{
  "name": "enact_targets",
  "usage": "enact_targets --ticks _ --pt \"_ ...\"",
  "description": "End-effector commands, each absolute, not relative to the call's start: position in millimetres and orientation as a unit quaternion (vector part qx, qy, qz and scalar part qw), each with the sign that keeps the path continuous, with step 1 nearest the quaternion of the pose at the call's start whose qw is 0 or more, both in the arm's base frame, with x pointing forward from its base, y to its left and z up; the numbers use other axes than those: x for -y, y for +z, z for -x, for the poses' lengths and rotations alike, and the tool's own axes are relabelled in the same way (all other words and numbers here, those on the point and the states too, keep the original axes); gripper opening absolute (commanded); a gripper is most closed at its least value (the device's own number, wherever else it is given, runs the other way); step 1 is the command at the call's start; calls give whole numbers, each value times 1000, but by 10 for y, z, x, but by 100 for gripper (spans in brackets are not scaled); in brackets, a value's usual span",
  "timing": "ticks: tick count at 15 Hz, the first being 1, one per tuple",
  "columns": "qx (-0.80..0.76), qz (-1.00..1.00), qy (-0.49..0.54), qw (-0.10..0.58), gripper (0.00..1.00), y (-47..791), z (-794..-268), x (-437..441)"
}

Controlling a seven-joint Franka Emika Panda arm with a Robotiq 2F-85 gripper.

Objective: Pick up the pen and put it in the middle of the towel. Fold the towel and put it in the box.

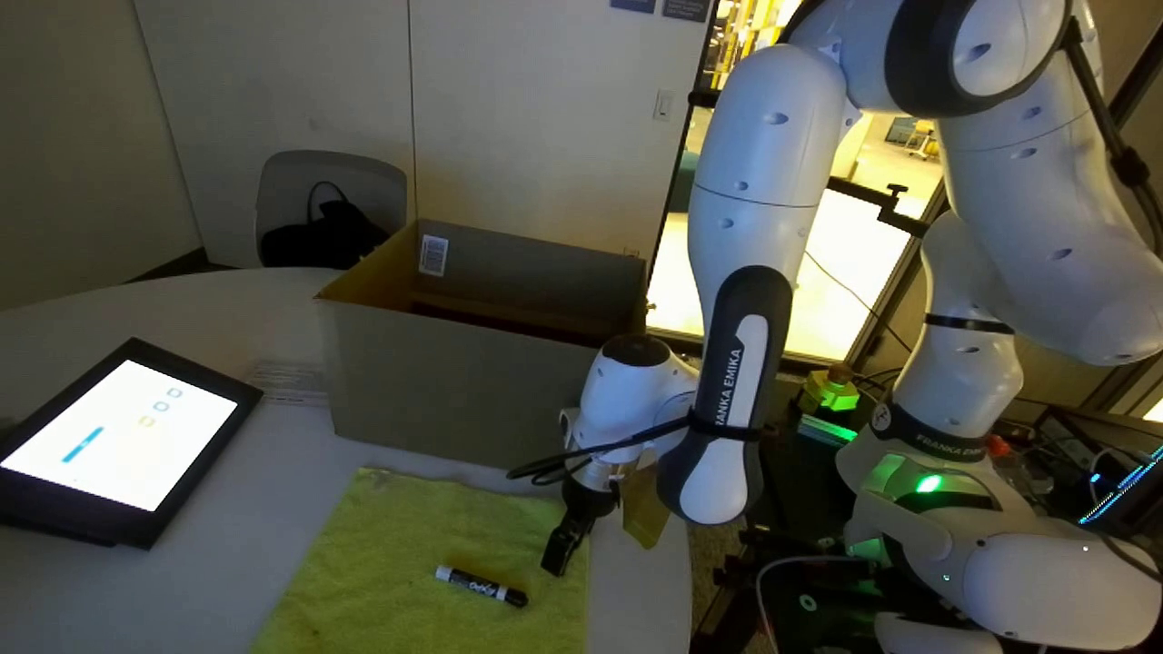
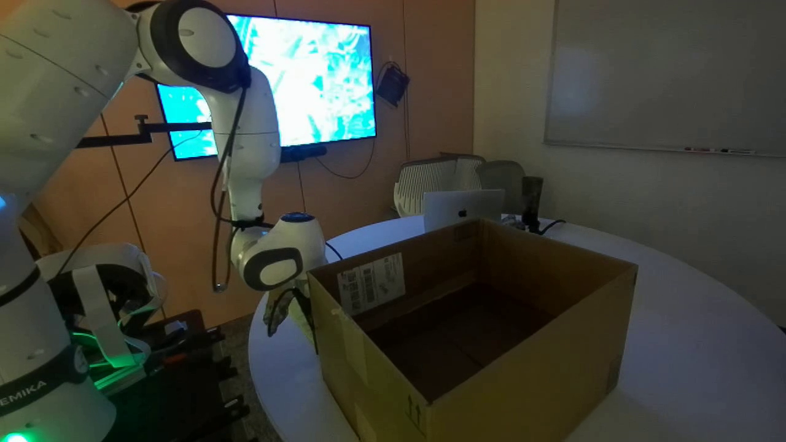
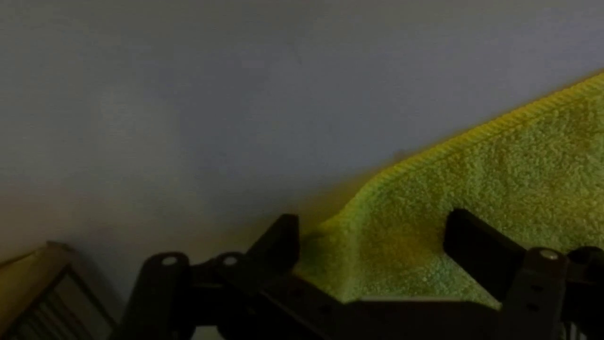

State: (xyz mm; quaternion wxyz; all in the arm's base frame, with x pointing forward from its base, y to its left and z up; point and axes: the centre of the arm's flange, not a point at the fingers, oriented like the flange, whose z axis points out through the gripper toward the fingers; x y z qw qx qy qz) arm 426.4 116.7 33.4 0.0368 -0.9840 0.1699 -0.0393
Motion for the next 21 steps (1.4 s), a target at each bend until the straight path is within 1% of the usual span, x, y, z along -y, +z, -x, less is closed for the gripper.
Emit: enact_targets --ticks 1,3,4,7,9,10,13,14,15,16,21 --pt "-159 986 -38 45 52 254 -4333 -1138" --pt "-149 987 -36 47 36 291 -4354 -1164" --pt "-142 988 -35 50 27 313 -4367 -1189" --pt "-113 991 -32 64 6 375 -4403 -1293" --pt "-92 992 -27 76 1 405 -4431 -1344" --pt "-84 993 -24 81 1 416 -4441 -1365" --pt "-55 993 -12 108 4 459 -4472 -1421" --pt "-48 992 -11 118 7 494 -4493 -1442" --pt "-40 991 -14 128 5 560 -4523 -1458" --pt "-32 990 -19 140 6 628 -4558 -1475" --pt "21 979 -46 195 5 880 -4765 -1761"
